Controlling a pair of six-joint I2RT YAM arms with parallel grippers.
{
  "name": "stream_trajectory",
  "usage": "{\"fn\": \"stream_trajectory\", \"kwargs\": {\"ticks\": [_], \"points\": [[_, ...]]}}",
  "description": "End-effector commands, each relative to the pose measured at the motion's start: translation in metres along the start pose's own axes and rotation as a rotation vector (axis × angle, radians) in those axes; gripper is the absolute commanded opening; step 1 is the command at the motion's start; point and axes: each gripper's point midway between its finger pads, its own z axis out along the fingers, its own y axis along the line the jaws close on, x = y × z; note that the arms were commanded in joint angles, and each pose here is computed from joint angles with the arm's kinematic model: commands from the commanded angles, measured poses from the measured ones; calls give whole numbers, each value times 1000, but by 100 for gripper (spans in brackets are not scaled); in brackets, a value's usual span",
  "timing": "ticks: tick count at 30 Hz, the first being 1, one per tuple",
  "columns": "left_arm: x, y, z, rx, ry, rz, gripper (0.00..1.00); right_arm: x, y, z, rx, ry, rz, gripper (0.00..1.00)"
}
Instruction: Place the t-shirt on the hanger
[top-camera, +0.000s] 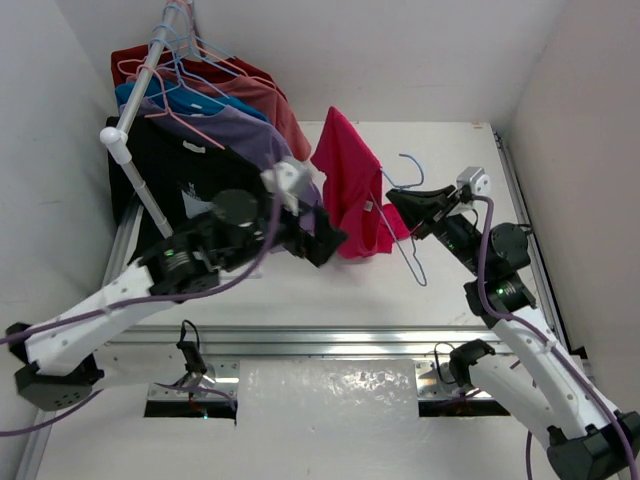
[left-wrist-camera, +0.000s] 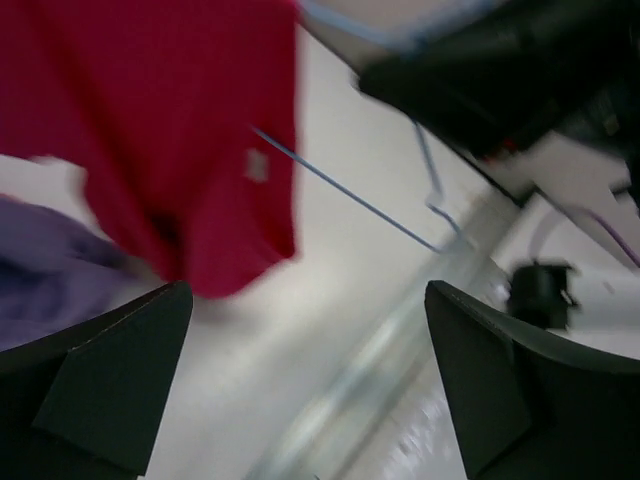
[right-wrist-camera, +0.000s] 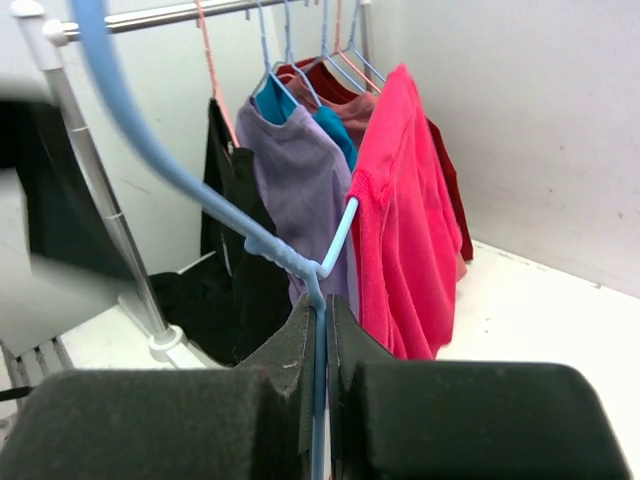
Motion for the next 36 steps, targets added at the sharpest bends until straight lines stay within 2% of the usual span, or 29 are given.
{"fn": "stream_trajectory", "kwargs": {"ticks": [1,3,5,6,7,9,12,13,15,18,22,25,30,33,36], "points": [[-78,61,-68,-385,-279,99,100,-30,13,-3,-56,-92,-64,0],[-100,73,-81,-463,-352,172,100,-34,15,-7,-58,-103,-64,0],[-119,87,-89,-559,-360,378,100,-36,19,-13,-65,-122,-63,0],[-124,88,-89,-563,-383,371,100,-40,20,-14,-66,-136,-63,0],[-129,90,-89,-582,-376,451,100,-40,21,-15,-68,-140,-59,0],[-137,85,-78,-538,-408,546,100,-43,24,-19,-75,-152,-50,0],[-132,73,-58,-452,-399,792,100,-47,30,-25,-92,-177,-42,0],[-121,71,-48,-415,-377,846,99,-46,30,-26,-93,-175,-40,0],[-121,64,-41,-375,-410,955,98,-48,33,-29,-100,-180,-36,0],[-110,65,-22,-301,-369,1014,98,-47,37,-38,-108,-201,-31,0],[-81,64,5,-205,-249,1078,98,-53,43,-46,-122,-226,-37,0],[-79,59,7,-170,-256,1091,98,-56,47,-47,-139,-219,-43,0],[-88,62,11,-208,-288,1133,98,-58,57,-49,-187,-214,-33,0],[-96,54,11,-198,-343,1164,98,-56,58,-49,-197,-209,-24,0],[-86,53,21,-159,-306,1183,93,-56,59,-47,-207,-211,-14,0]]}}
